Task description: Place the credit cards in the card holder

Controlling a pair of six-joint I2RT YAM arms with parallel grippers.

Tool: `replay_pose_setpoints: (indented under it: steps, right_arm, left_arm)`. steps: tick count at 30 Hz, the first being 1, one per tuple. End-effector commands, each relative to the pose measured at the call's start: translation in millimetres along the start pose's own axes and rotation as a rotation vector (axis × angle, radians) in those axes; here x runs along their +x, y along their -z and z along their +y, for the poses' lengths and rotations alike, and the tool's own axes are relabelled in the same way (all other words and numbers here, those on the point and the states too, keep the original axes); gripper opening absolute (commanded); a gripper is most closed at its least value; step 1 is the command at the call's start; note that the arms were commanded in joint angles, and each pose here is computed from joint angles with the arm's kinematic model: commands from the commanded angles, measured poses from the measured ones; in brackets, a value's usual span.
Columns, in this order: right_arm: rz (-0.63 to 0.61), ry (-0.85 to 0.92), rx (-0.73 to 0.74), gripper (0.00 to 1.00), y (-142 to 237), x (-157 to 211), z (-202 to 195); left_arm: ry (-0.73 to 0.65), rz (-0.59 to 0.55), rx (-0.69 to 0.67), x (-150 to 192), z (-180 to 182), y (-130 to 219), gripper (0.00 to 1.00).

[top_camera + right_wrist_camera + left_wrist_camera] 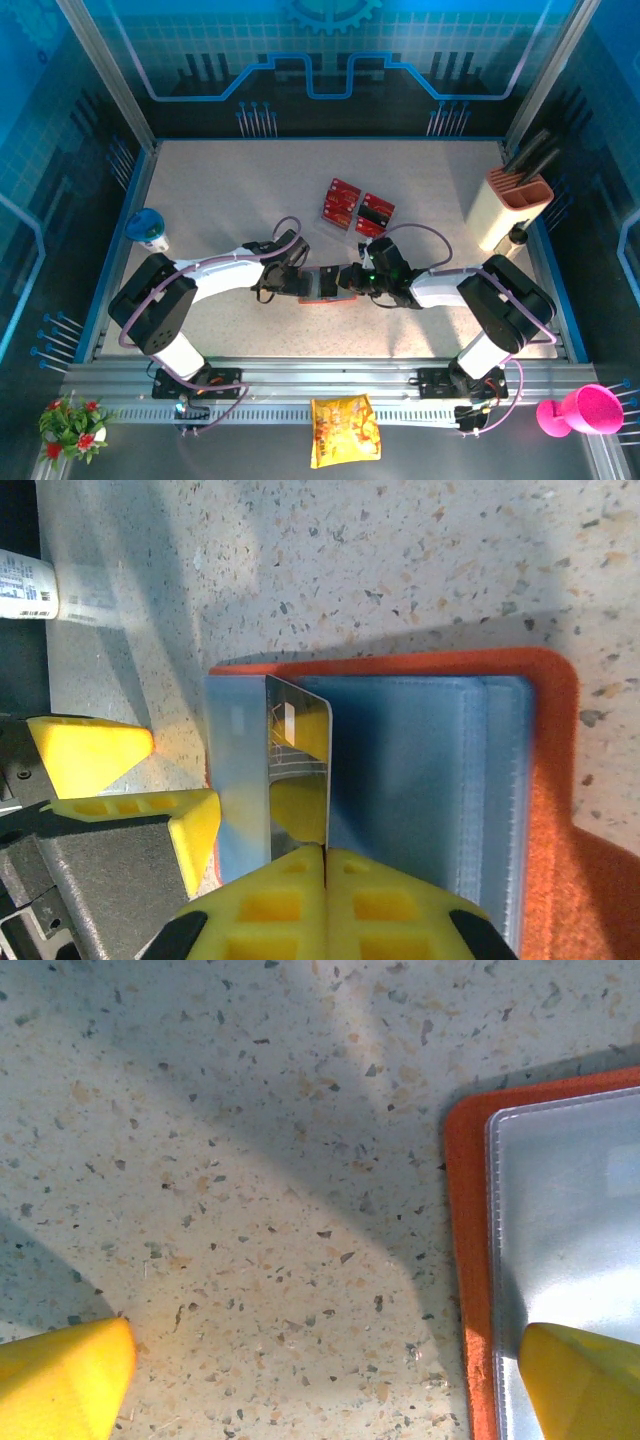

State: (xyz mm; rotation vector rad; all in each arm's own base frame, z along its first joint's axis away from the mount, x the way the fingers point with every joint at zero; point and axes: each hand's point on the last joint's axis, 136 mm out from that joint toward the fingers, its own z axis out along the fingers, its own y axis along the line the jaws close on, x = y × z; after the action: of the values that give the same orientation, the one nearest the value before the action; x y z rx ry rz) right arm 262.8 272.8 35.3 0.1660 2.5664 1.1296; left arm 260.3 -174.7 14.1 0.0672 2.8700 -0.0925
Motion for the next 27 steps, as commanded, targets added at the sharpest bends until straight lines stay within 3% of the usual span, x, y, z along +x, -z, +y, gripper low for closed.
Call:
replay_pose_setpoints:
  steps: [1,15,27]
  right_arm:
    - [0.042,0.025,0.007,0.00,3.5,14.1,-1.4]
    - [0.089,0.029,0.019,0.00,-1.0,18.8,-1.4]
    - [0.213,0.070,0.032,0.00,-32.6,30.0,14.5]
  left_arm:
    - [0.001,0.040,-0.028,12.0,4.7,-10.0,0.99]
    - [0.003,0.040,-0.024,12.7,4.6,-10.9,0.99]
    - [0.008,0.028,-0.015,9.0,2.1,-9.1,0.99]
